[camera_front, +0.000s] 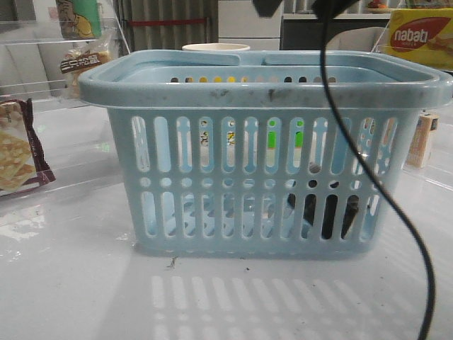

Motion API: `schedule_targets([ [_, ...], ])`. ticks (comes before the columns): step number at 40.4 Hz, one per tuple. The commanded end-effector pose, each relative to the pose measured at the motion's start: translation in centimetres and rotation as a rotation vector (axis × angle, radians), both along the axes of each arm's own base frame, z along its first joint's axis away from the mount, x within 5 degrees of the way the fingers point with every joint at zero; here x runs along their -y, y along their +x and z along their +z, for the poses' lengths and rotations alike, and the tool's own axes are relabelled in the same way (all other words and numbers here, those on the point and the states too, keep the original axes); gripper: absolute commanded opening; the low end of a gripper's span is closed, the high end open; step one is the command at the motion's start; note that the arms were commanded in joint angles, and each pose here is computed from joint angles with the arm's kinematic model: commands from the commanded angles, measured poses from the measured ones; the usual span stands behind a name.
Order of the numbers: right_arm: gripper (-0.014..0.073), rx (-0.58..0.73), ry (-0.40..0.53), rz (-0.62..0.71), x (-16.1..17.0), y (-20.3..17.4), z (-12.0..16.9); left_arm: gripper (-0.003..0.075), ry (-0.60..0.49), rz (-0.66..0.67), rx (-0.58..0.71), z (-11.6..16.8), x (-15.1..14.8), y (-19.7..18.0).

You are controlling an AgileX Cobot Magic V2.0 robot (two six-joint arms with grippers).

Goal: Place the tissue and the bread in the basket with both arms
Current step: 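Carry the tissue pack over the basket and open the right gripper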

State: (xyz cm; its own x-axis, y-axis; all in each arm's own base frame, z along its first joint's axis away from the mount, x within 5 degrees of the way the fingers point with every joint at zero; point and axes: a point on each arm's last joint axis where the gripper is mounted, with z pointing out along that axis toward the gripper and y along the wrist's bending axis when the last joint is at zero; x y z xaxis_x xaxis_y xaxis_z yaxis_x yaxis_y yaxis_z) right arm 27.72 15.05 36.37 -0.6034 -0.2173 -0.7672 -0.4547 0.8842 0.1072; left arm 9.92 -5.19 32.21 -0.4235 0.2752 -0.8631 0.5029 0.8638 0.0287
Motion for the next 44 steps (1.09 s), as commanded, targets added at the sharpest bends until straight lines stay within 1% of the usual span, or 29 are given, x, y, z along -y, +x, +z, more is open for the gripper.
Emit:
schedule_targets([
  [1, 0.057, 0.185, 0.045, 0.035, 1.5, -3.2, 3.9, 0.0528, -0.057, 0.002, 0.087, 1.6, 0.2, 0.4],
  [3, 0.057, 0.215, 0.037, 0.047, 2.3, -4.6, 4.3, 0.0528, -0.057, 0.002, 0.087, 1.6, 0.2, 0.4],
  [6, 0.057, 0.248, 0.017, 0.065, 3.5, -6.8, 4.2, 0.0528, -0.057, 0.002, 0.087, 1.6, 0.2, 0.4],
  [10, 0.057, 0.289, 0.02, 0.068, 5.0, -9.8, 4.1, 0.0528, -0.057, 0.002, 0.087, 1.6, 0.2, 0.4],
  [19, 0.057, 0.339, 0.043, 0.066, 8.1, -15.5, 2.1, 0.0528, -0.057, 0.002, 0.087, 1.6, 0.2, 0.4],
  [26, 0.057, 0.365, 0.054, 0.067, 9.7, -18.8, 0.6, 0.0528, -0.057, 0.002, 0.088, 1.6, 0.2, 0.4],
  [32, 0.057, 0.347, 0.045, 0.073, 10.4, -20.1, -0.4, 0.0528, -0.059, 0.002, 0.091, 1.6, 0.2, 0.4],
  [38, 0.057, 0.322, 0.032, 0.078, 10.5, -20.3, -0.6, 0.0528, -0.058, 0.003, 0.089, 1.6, 0.3, 0.5],
  [42, 0.057, 0.322, 0.032, 0.078, 10.5, -20.3, -0.6, 0.0538, -0.034, 0.013, 0.077, 2.1, 0.5, 1.4],
  [44, 0.057, 0.322, 0.032, 0.078, 10.5, -20.3, -0.6, 0.056, -0.025, 0.022, 0.057, 2.4, 0.7, 2.1],
])
